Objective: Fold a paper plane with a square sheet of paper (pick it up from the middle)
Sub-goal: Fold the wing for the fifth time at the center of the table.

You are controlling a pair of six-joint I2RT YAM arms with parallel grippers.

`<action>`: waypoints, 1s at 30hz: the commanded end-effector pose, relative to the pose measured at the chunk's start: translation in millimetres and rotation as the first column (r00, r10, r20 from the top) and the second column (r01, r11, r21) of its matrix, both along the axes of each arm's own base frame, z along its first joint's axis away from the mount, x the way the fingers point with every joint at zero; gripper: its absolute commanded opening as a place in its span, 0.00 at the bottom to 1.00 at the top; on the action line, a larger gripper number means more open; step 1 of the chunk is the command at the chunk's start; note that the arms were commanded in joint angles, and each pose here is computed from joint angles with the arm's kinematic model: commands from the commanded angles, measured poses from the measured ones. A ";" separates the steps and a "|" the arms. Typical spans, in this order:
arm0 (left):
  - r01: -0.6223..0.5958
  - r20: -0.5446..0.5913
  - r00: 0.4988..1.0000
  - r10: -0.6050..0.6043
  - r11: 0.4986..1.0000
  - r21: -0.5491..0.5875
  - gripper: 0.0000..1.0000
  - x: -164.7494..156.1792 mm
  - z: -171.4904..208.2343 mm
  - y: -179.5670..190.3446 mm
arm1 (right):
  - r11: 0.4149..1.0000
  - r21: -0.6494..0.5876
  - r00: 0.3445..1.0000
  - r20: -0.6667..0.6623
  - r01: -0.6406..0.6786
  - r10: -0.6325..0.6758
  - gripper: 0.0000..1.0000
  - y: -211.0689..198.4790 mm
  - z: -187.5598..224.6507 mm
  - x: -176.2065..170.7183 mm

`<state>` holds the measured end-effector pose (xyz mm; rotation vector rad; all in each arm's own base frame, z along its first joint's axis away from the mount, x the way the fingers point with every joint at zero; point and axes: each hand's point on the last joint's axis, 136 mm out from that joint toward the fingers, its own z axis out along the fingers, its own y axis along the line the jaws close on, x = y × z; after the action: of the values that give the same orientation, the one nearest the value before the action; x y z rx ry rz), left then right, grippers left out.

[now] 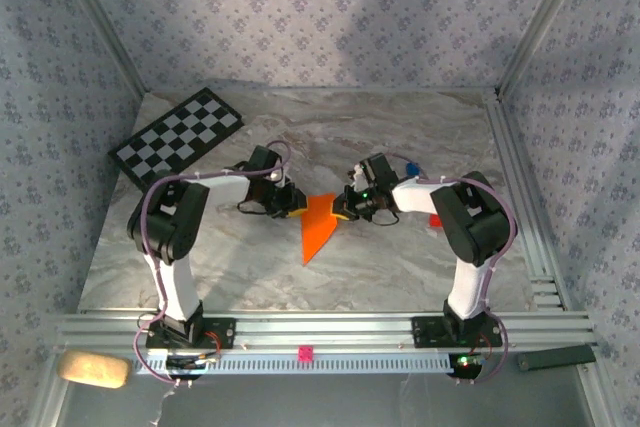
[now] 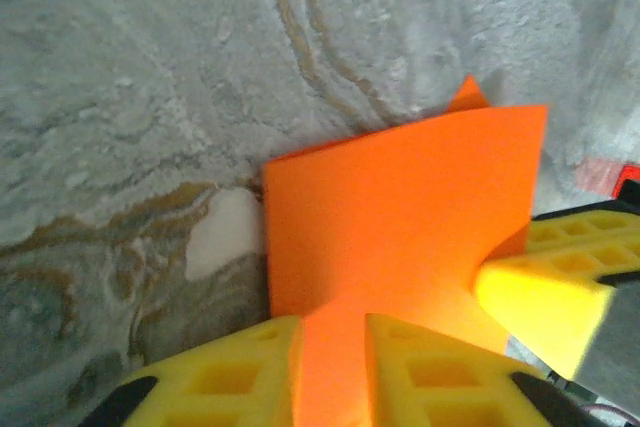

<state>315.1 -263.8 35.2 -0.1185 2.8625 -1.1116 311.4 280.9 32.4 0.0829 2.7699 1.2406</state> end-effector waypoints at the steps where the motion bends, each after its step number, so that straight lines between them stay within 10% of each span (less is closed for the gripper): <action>1: 0.012 0.132 0.991 -0.013 1.000 0.008 0.29 8.0 37.4 3.0 | 0.999 0.019 0.999 -0.003 0.051 -0.051 0.04 -4.3 14.3 3.2; 12: 0.212 0.359 0.895 -0.265 0.961 0.179 0.40 -30.2 58.1 -9.2 | 0.952 0.066 0.951 -0.109 0.298 -0.290 0.03 -14.4 24.7 9.6; 22: 0.333 0.418 0.692 -0.589 0.774 0.538 0.46 -83.3 30.0 -23.8 | 0.933 0.070 0.930 -0.134 0.353 -0.342 0.04 -15.1 33.5 7.9; 30: 0.291 0.403 0.626 -0.667 0.679 0.674 0.48 -87.0 19.5 -27.8 | 0.932 0.076 0.929 -0.141 0.355 -0.342 0.04 -11.7 36.4 6.3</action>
<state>220.8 -301.0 59.2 0.9434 2.4809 -0.3285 317.5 268.8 62.9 0.6282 2.6498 1.3075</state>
